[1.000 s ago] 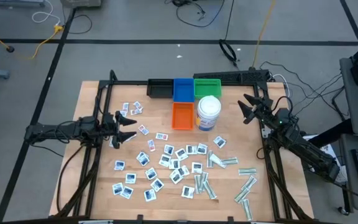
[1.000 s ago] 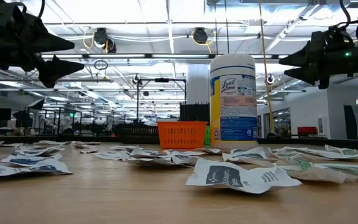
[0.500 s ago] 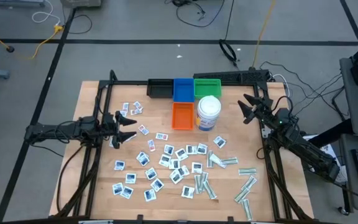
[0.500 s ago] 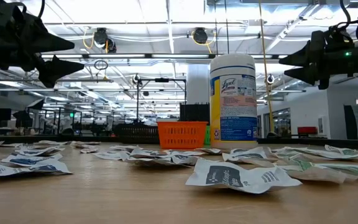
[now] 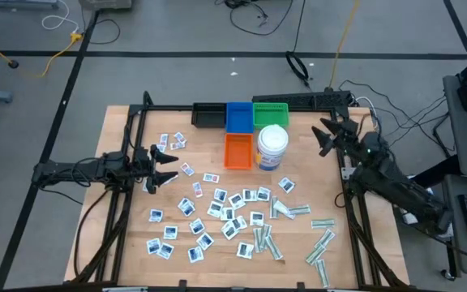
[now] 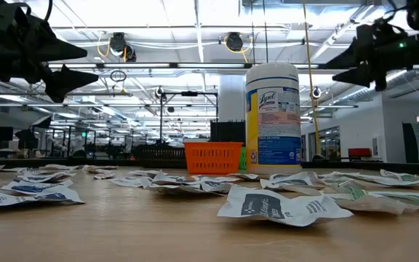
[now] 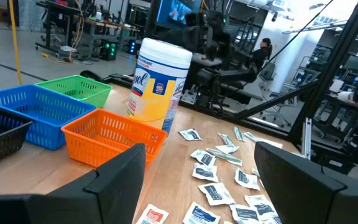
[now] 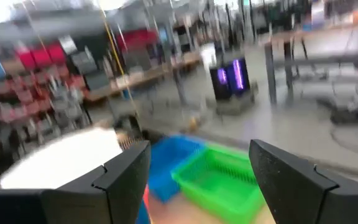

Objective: Pick & Place First Aid Supplies
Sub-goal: Put the green bandage pack into the green bin

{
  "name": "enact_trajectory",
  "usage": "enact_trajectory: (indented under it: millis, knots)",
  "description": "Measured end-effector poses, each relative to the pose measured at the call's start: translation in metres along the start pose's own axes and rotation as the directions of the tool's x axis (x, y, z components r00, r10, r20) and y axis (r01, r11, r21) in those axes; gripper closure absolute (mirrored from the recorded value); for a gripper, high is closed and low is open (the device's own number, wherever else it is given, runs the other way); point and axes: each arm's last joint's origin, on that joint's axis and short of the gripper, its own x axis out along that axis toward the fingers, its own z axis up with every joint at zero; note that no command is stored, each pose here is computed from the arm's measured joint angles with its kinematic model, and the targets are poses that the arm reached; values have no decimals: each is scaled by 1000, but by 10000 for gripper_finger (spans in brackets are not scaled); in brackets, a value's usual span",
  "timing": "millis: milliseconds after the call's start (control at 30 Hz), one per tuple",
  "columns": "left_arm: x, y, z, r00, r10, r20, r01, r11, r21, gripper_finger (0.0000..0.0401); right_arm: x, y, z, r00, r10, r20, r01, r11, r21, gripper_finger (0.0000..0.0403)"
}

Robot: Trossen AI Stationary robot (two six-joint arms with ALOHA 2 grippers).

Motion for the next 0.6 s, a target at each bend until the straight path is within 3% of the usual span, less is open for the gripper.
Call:
enact_trajectory:
  millis: [167, 400, 600]
  knots:
    - [0, 0, 0, 1000, 0, 0, 0, 1000, 0, 95, 7, 13, 39, 984, 10, -178, -19, 999, -48, 135]
    - [0, 0, 0, 1000, 0, 0, 0, 1000, 0, 95, 18, 33, 91, 915, 12, -403, -55, 994, -96, 136]
    - [0, 0, 0, 1000, 0, 0, 0, 1000, 0, 95, 22, 51, 127, 809, 2, -588, -54, 996, -71, 136]
